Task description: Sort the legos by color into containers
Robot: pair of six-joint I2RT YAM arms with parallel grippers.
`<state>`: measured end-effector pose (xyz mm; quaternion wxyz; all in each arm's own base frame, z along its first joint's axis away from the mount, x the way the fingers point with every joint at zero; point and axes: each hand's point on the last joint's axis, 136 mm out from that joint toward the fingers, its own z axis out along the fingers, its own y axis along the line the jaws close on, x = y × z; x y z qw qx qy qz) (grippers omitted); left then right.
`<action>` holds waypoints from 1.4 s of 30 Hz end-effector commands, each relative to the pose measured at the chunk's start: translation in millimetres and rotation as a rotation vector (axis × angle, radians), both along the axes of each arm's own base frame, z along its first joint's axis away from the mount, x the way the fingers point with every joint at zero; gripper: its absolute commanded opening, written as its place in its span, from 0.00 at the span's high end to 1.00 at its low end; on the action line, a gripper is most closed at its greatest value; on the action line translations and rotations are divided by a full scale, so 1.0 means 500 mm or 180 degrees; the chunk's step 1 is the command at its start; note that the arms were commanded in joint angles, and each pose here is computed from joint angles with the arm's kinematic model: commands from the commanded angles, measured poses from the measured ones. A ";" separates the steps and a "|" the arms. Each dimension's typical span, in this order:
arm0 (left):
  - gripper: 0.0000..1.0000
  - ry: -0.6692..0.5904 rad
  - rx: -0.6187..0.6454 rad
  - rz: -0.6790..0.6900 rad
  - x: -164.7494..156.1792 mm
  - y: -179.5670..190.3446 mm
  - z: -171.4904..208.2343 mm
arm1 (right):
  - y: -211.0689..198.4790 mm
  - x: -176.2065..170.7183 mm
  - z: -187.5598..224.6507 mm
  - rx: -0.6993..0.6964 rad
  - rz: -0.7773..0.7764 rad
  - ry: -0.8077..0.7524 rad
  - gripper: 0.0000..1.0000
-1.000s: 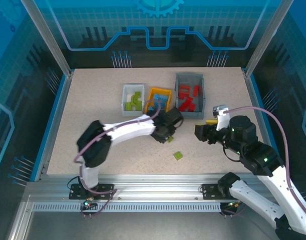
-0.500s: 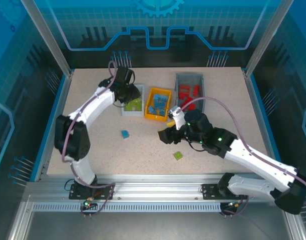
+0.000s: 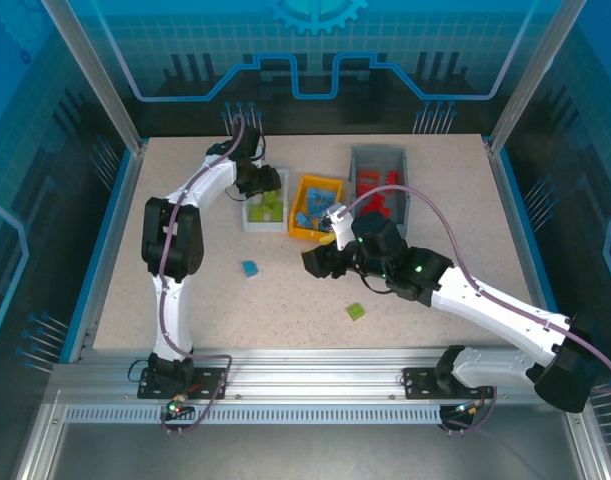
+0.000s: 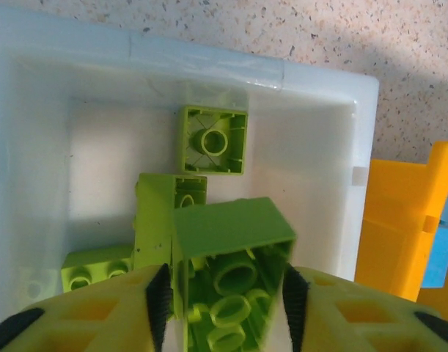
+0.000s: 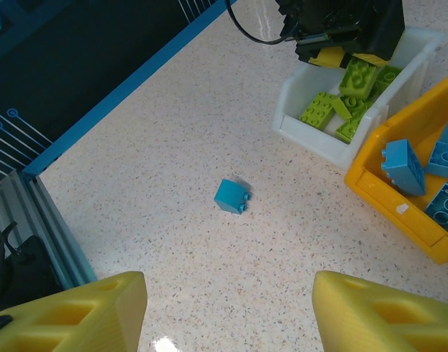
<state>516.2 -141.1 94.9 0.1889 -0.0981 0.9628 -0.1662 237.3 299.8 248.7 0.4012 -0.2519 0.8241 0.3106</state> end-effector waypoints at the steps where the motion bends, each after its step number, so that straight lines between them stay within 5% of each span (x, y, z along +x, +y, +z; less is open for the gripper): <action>1: 0.48 -0.0091 -0.0172 -0.0100 -0.007 -0.016 0.042 | 0.010 0.002 0.003 -0.0005 -0.0040 0.0007 0.36; 12: 0.44 -0.0712 -0.0160 0.0361 -0.114 0.045 0.247 | 0.110 -0.001 -0.143 -0.0790 0.0243 0.0216 0.33; 20: 0.44 -0.1264 -0.0472 0.0822 -0.324 0.108 0.372 | 0.236 0.032 -0.291 -0.1371 0.0571 0.0551 0.24; 29: 0.44 -0.1837 -0.0574 0.1121 -0.513 0.178 0.423 | 0.309 0.082 -0.386 -0.1853 -0.0062 0.0959 0.28; 42: 0.44 -0.1990 -0.0582 0.1105 -0.573 0.193 0.468 | 0.326 0.120 -0.457 -0.2198 -0.0438 0.1034 0.43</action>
